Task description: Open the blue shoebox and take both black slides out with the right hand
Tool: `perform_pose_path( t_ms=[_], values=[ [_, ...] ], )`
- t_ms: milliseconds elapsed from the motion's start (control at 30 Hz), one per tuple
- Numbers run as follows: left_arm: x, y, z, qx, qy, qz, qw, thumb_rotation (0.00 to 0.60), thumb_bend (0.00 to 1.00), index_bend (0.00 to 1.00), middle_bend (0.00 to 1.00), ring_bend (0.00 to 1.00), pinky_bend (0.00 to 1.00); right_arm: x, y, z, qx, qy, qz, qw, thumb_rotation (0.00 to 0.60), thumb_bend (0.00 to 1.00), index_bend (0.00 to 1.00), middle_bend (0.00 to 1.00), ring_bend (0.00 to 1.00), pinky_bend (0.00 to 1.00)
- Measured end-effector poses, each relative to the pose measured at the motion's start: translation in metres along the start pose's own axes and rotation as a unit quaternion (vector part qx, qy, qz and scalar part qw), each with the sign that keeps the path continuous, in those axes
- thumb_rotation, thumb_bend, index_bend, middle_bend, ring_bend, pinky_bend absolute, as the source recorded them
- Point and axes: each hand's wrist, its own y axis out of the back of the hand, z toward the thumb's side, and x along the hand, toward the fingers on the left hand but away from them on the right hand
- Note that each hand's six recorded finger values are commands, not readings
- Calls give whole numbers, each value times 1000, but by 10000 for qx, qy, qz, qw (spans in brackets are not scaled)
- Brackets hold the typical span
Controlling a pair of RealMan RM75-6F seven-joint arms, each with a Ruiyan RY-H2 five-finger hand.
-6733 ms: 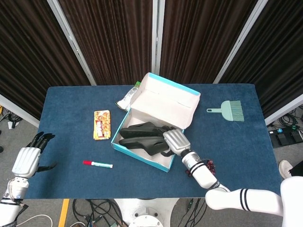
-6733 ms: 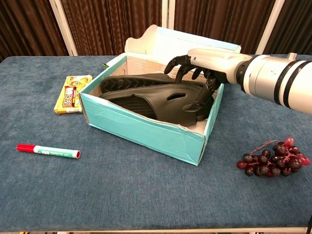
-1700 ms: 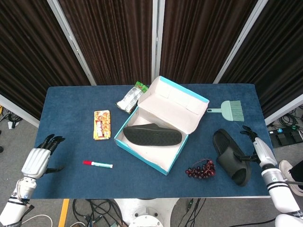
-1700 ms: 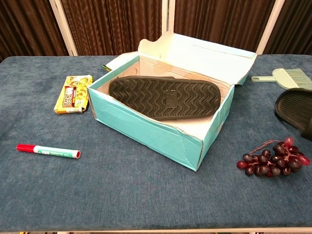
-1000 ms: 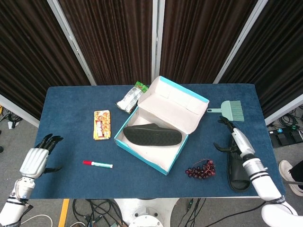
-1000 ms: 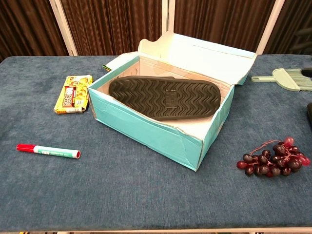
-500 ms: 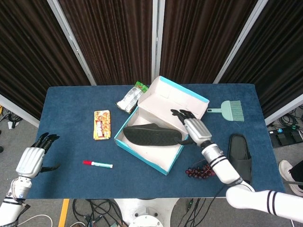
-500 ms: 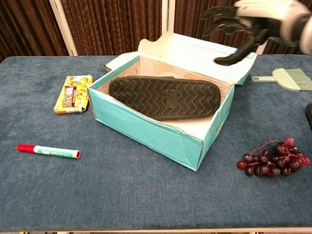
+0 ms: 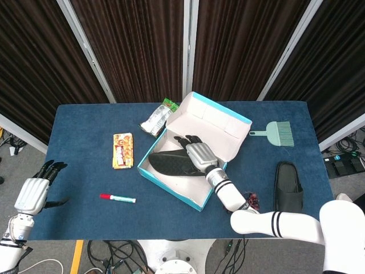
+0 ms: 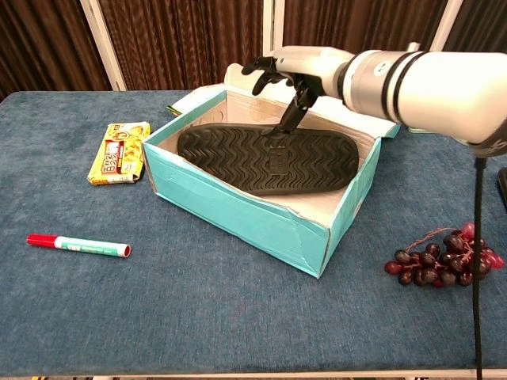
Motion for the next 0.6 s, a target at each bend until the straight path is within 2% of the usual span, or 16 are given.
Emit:
perform_pose_path(
  t_ms=[400,600],
  values=[
    [-1,2,-6,-13,61,46,10000,600,109,147,139,61,347,-22,-27,9,357,-223,252,9988,600,205,14,134,0,17],
    [-3,4,-10,-16,100,56,9999,600,109,147,138,61,347,-27,-36,15,529,-221,276,9980,600,222,95,185,1,19]
  ],
)
